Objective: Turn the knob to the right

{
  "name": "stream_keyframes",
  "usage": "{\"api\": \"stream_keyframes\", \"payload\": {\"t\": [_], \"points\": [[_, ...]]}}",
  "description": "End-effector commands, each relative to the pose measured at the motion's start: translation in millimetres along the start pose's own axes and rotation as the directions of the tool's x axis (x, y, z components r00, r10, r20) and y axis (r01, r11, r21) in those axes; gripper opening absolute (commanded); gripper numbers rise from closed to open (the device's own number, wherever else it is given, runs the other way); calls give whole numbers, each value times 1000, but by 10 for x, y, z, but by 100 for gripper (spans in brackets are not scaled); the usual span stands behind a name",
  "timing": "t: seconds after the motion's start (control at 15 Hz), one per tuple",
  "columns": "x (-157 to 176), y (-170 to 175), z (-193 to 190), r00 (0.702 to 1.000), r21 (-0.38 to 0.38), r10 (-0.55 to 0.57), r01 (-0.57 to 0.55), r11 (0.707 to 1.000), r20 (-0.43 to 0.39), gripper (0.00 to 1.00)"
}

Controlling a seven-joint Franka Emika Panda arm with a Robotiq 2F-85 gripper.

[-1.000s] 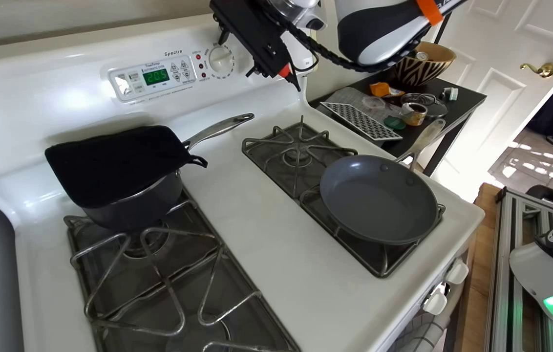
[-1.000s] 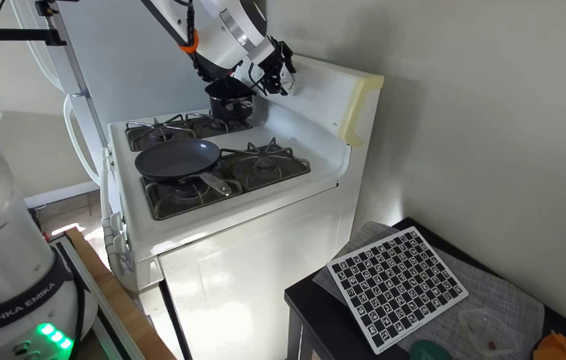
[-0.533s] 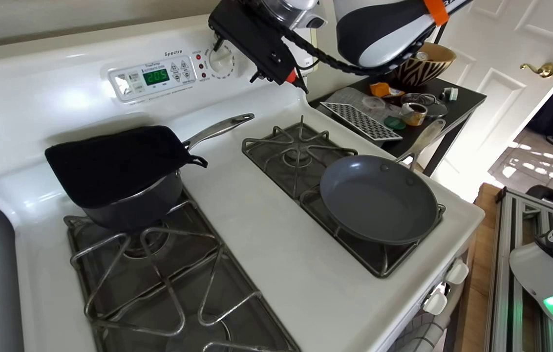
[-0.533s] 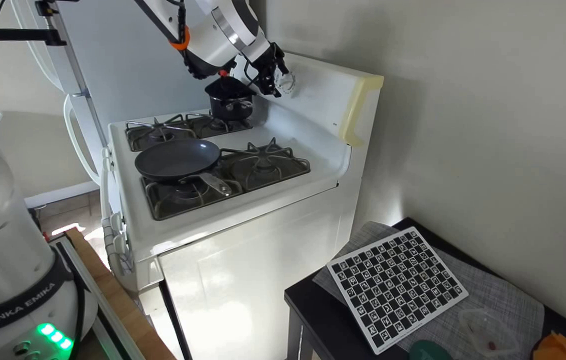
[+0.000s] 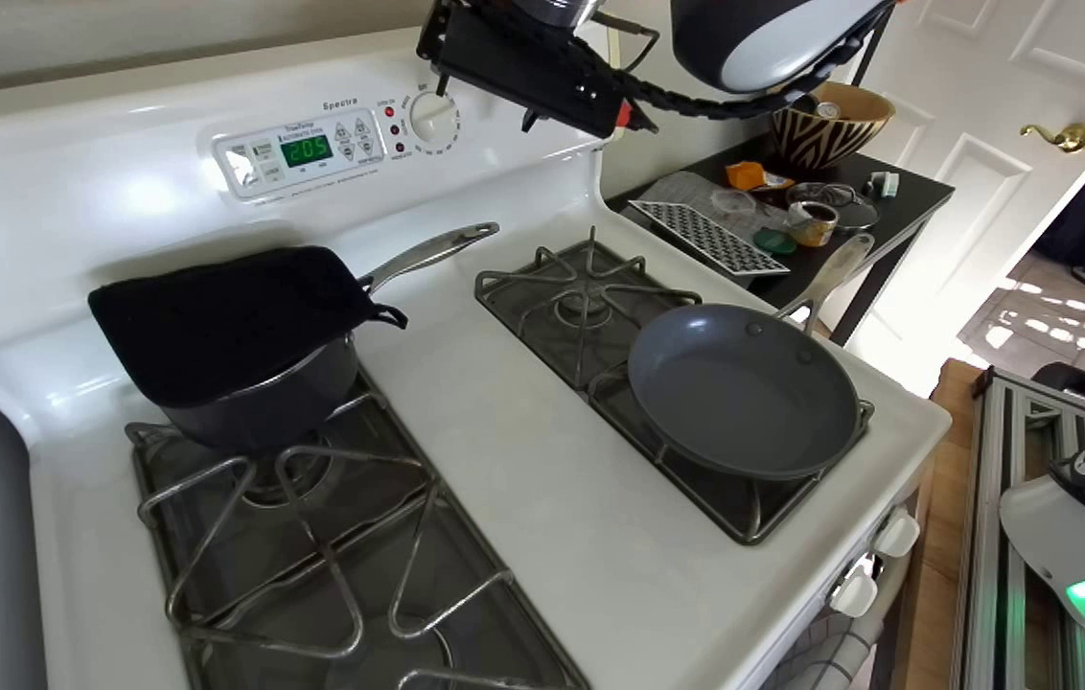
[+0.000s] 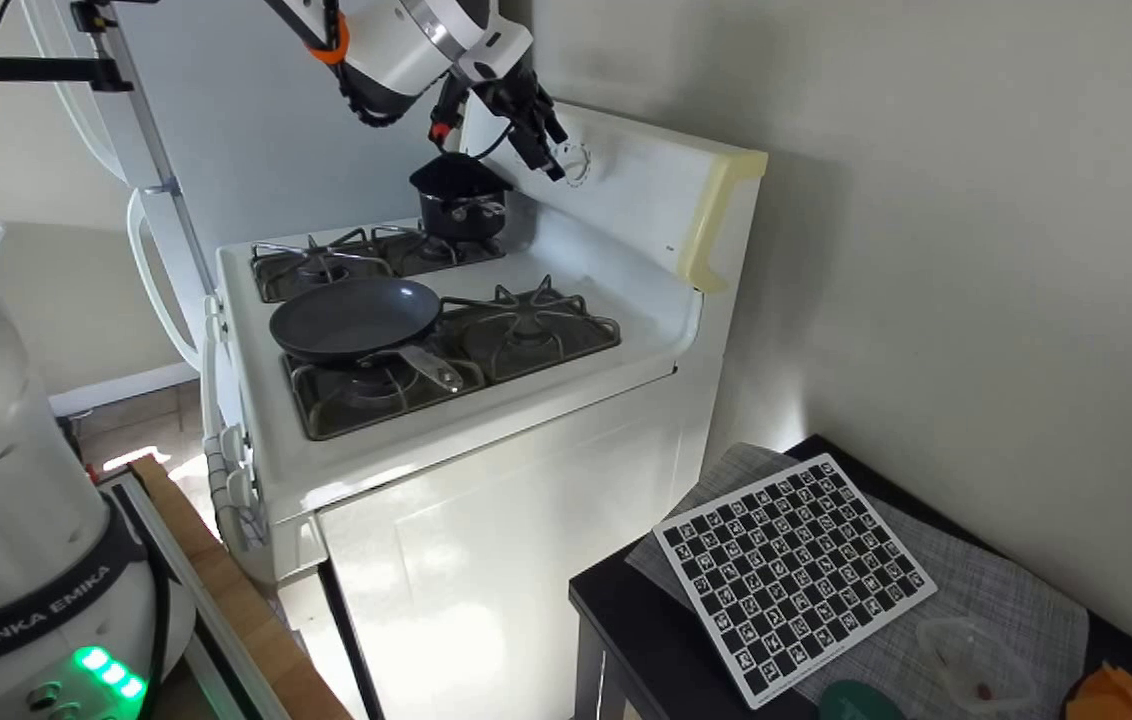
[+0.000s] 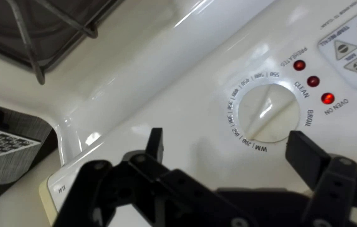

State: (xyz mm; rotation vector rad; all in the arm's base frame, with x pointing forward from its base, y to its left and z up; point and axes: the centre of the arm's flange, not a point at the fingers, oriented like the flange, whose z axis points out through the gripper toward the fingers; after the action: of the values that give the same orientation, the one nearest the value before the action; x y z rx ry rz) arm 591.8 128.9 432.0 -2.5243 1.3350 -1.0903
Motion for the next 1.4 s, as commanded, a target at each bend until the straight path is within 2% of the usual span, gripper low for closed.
{"api": "stream_keyframes", "payload": {"t": [0.0, 0.27, 0.67, 1.33], "points": [[27, -19, -202, 988, -43, -152, 152, 987, -8, 100], [7, -94, -323, 939, -62, -340, 338, 939, -38, 100], [-48, -191, -505, 862, 0, -498, 500, 866, -90, 100], [-180, -275, -764, 842, 5, -531, 534, 846, -93, 100]]}}
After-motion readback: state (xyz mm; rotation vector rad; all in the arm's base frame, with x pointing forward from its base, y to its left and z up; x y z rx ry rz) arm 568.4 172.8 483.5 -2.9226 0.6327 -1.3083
